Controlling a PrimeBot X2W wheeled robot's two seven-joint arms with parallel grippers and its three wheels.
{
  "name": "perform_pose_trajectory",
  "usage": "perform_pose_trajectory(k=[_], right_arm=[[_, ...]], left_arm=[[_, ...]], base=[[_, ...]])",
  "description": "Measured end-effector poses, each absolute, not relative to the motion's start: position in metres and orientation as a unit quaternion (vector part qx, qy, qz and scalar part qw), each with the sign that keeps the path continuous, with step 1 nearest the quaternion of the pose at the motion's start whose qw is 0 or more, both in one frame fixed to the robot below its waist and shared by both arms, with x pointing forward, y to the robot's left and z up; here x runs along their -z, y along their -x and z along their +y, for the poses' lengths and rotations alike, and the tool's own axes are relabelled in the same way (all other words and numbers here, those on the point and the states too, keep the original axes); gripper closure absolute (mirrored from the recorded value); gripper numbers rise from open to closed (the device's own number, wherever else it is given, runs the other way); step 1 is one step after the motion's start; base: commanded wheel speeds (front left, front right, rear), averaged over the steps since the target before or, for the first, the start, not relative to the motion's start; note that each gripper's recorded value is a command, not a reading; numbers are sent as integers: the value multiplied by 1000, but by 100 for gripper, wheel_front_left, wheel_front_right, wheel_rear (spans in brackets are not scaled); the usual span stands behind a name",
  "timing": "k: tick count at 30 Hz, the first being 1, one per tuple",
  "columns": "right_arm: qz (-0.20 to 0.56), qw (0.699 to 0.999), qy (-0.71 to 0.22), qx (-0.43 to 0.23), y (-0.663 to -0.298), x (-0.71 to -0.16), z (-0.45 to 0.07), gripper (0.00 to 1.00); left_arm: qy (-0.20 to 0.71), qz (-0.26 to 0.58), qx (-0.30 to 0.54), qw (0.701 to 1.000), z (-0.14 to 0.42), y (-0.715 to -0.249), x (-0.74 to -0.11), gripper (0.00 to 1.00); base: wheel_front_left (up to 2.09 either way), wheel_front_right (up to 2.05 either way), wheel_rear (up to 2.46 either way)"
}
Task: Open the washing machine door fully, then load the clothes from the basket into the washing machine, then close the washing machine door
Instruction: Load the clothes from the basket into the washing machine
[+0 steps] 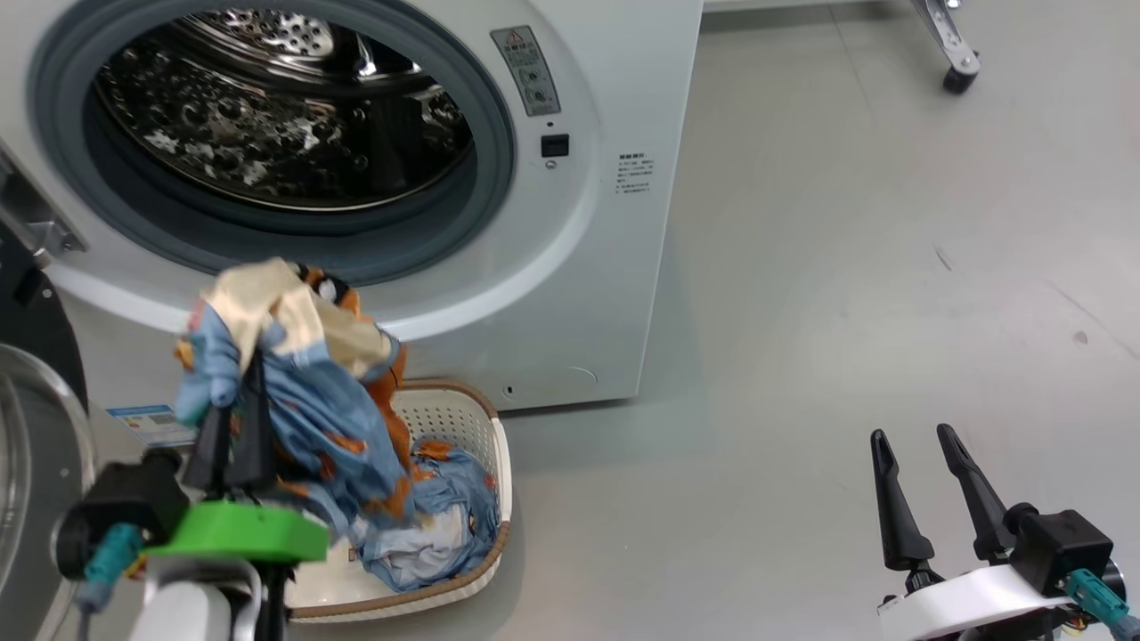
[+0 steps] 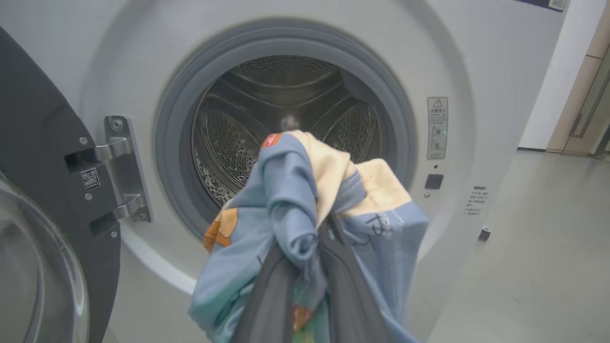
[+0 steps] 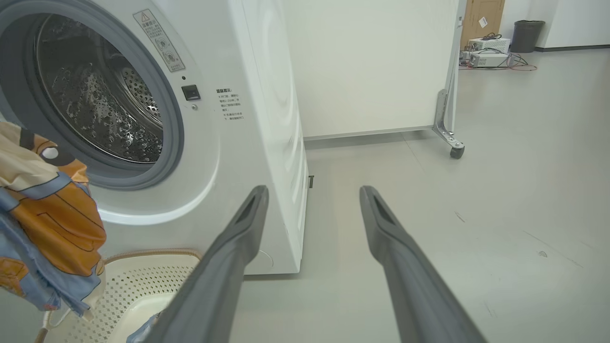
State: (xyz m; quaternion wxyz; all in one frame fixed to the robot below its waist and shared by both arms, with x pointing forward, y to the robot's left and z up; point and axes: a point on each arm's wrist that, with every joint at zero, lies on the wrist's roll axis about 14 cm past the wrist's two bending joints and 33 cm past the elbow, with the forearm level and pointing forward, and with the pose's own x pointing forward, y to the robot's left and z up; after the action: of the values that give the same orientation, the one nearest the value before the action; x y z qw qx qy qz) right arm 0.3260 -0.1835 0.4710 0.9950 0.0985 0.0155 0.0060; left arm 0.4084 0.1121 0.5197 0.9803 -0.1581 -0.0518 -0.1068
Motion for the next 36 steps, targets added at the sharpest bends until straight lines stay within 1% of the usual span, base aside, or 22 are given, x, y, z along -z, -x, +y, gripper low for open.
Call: perform_pose_trajectory(k=[8, 16, 25, 36], right_arm=[[20, 994, -104, 5, -336, -468, -186, 0], [32, 993, -107, 47, -331, -461, -206, 0], [70, 987, -121, 83, -320, -440, -217, 0], [97, 980, -129, 120, -330, -423, -235, 0]], left_arm=[[122, -71, 105, 984, 121, -470, -537, 100], [85, -70, 120, 987, 113, -531, -544, 100], [63, -34, 144, 987, 84, -588, -519, 100], [47, -8, 165, 985, 55, -645, -469, 100]], base=[[0, 0, 0], [0, 0, 0], [0, 0, 0], [0, 0, 0]])
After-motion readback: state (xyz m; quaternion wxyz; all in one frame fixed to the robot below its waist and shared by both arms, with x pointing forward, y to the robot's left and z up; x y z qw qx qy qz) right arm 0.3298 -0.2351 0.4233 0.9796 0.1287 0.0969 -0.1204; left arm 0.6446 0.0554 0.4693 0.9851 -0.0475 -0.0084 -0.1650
